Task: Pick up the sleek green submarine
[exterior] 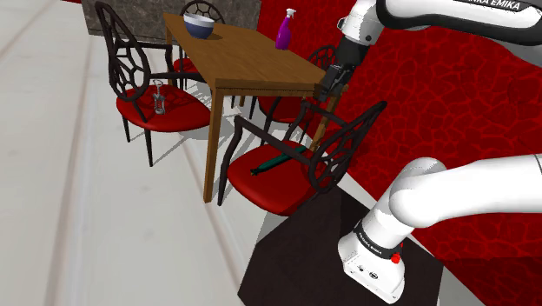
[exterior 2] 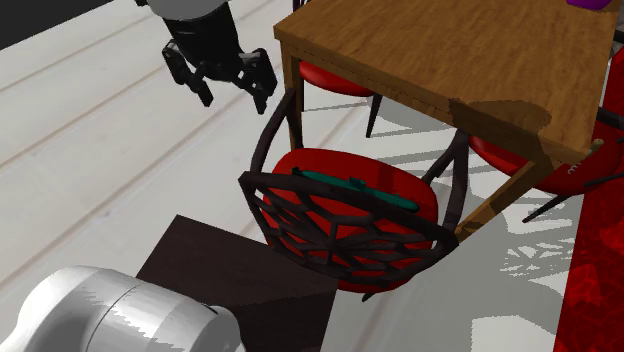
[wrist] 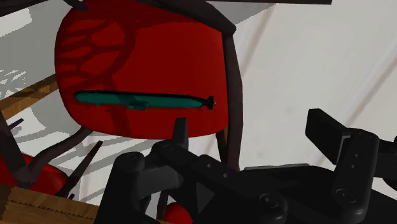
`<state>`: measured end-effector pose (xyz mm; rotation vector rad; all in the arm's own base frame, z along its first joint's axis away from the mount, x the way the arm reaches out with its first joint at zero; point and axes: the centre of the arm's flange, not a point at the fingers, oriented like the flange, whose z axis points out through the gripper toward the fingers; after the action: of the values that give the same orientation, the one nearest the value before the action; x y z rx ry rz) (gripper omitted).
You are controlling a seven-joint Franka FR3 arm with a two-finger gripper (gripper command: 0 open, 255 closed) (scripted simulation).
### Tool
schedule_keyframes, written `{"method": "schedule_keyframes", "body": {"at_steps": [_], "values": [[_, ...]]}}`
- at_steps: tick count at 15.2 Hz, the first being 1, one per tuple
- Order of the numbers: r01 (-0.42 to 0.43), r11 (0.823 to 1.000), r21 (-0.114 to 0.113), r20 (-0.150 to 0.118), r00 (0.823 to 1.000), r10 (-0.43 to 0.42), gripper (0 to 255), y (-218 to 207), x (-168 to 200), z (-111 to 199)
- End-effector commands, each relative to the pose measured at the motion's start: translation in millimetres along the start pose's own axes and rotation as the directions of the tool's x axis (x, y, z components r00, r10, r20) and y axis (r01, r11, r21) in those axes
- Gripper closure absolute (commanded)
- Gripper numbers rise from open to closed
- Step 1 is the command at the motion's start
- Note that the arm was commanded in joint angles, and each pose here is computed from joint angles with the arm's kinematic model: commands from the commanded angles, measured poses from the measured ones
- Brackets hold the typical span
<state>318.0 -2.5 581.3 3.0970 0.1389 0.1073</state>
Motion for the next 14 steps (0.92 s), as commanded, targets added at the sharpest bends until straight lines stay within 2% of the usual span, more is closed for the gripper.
{"method": "schedule_keyframes", "body": {"at_steps": [1, 4, 7, 10, 14], "values": [[0.0, 1.0, 0.0, 0.0, 1.0, 0.0, 0, 0.0, 0.0, 0.0], [0.104, 0.994, 0.018, -0.016, 0.994, -0.104, 0, 27.5, -3.5, 31.2], [0.207, 0.978, 0.035, -0.034, 0.978, -0.206, 0, 54.7, -3.6, 62.9], [0.308, 0.95, 0.049, -0.054, 0.951, -0.306, 0, 81.0, -0.5, 95.1], [0.438, 0.897, 0.066, -0.082, 0.898, -0.433, 0, 114.3, 8.6, 138.7]]}}
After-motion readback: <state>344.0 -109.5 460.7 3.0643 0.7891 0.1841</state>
